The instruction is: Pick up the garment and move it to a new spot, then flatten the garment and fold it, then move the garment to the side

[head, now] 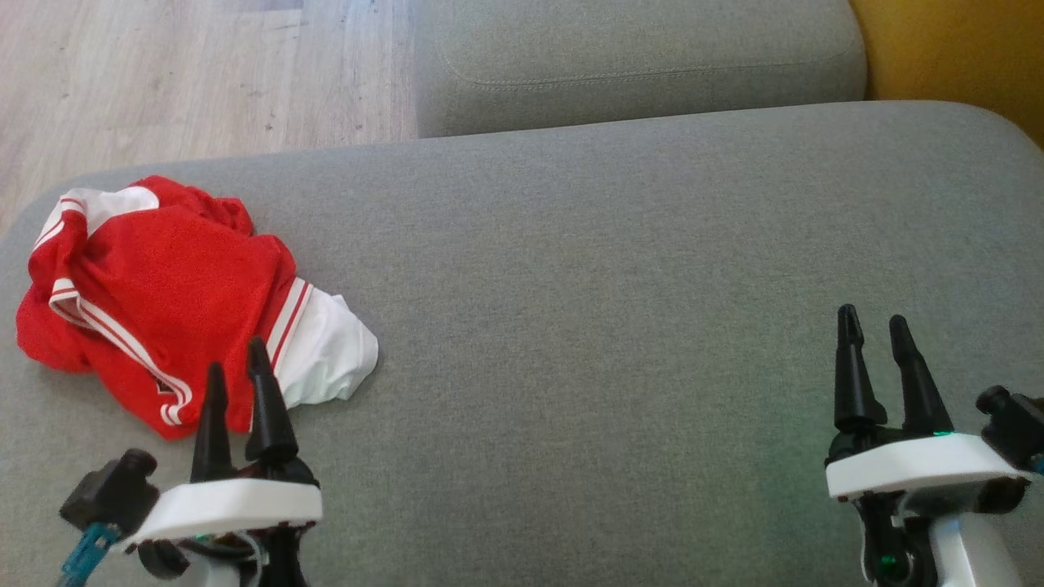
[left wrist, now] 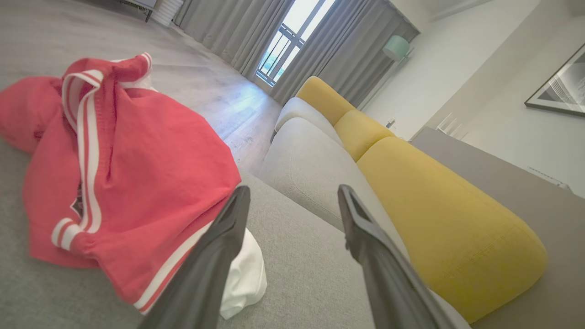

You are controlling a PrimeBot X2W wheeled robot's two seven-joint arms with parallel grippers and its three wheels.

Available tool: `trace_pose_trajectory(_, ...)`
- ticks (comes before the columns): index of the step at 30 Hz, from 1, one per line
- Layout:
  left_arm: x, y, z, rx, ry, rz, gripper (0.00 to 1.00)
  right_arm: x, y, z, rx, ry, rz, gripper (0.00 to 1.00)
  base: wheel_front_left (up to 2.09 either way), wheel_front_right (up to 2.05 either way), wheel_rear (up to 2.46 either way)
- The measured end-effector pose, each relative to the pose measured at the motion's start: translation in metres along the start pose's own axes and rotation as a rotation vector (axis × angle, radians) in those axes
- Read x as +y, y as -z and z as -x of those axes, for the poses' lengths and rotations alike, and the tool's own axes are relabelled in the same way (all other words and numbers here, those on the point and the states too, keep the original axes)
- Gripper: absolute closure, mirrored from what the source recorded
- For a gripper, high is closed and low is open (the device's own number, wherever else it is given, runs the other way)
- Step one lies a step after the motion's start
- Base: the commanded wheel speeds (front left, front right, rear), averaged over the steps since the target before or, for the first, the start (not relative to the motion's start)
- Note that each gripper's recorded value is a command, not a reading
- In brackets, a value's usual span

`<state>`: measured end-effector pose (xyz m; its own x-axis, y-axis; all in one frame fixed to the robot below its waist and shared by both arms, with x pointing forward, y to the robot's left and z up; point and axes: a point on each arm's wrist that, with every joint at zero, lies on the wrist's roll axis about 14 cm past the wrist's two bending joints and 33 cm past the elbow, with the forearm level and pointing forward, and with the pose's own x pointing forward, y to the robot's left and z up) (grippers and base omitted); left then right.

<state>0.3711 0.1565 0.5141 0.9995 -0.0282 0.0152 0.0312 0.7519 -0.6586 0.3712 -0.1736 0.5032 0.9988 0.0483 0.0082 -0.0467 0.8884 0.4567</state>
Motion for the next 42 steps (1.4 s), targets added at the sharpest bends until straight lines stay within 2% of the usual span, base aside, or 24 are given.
trace_pose_trajectory(20,-0.029,0.019,0.002,0.014,0.107,-0.368,0.0,0.014,-0.005,-0.001,-0.033,-0.063,0.302,0.0,0.0,0.0,0.0)
trace_pose_trajectory(31,-0.029,0.038,0.009,0.038,0.135,-0.639,0.0,0.027,-0.003,-0.001,-0.046,-0.118,0.455,0.0,0.0,0.0,0.0)
trace_pose_trajectory(35,-0.033,0.042,0.011,0.034,0.149,-0.667,0.0,0.038,-0.006,-0.001,-0.069,-0.15,0.474,0.0,0.0,0.0,0.0)
trace_pose_trajectory(42,-0.046,0.034,0.009,-0.015,0.18,-0.649,0.0,0.046,-0.006,0.0,-0.086,-0.175,0.448,0.0,0.0,0.0,0.0)
